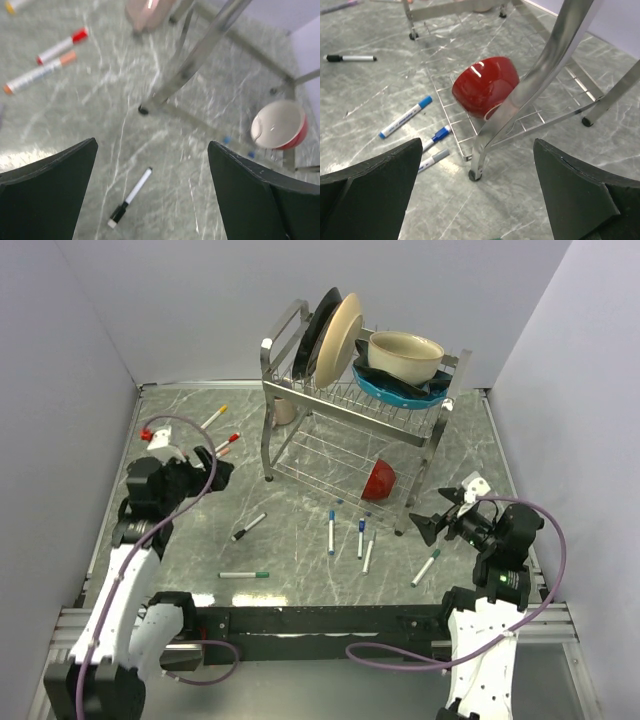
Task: Open the pen caps
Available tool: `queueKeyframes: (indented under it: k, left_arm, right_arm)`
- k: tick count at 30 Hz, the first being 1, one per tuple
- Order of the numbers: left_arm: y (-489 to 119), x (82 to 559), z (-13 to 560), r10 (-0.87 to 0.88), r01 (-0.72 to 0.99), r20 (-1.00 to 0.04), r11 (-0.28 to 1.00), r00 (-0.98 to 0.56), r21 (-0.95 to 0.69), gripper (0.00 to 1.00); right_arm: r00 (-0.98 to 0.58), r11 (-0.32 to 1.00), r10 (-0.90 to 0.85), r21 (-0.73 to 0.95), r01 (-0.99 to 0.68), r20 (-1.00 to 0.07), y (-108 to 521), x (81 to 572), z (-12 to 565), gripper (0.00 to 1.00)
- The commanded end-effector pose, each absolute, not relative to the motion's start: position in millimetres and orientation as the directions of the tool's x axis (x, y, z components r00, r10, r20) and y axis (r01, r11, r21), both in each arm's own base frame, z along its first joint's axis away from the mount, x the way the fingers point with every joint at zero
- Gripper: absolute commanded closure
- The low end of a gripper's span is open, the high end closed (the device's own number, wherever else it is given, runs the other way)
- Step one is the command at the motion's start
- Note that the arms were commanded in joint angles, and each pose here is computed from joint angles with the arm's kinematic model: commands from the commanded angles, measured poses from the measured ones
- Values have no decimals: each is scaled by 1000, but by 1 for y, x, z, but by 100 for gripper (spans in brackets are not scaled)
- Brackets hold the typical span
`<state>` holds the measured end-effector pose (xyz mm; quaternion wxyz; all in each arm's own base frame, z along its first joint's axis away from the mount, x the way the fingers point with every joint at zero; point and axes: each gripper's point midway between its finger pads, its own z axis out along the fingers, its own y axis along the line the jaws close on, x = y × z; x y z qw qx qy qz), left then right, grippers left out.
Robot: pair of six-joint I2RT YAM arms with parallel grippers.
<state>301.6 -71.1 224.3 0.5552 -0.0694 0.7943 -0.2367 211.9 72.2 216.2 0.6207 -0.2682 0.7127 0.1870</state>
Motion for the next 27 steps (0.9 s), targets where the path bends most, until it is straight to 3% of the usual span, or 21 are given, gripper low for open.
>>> queueKeyframes:
  k: [1, 6, 12, 15, 19, 27]
  left_arm:
    - [-83, 312, 207, -370, 155, -791, 855, -487, -495, 1]
    - [-101, 311, 176, -301, 92, -749, 896, -590, -434, 0]
    - [-112, 316, 135, -156, 0, -708, 977, -689, -215, 1]
    - [-117, 312, 118, -68, 2, -670, 995, -739, -103, 10]
    - [-124, 299, 98, 27, 50, -615, 999, -788, -20, 29]
    - [-139, 289, 83, 161, 183, -539, 983, -826, 13, 45]
  right_arm:
    - [-55, 767, -188, -112, -631, -981, 74, 212, 226, 0]
    - [-75, 786, -190, -105, -610, -979, 72, 217, 226, 0]
    - [-80, 765, -204, -108, -635, -976, 79, 216, 224, 0]
    - [-84, 766, -211, -112, -633, -974, 79, 217, 224, 0]
    - [-81, 763, -217, -118, -635, -973, 80, 217, 223, 0]
    - [-81, 759, -222, -120, -640, -972, 81, 217, 222, 0]
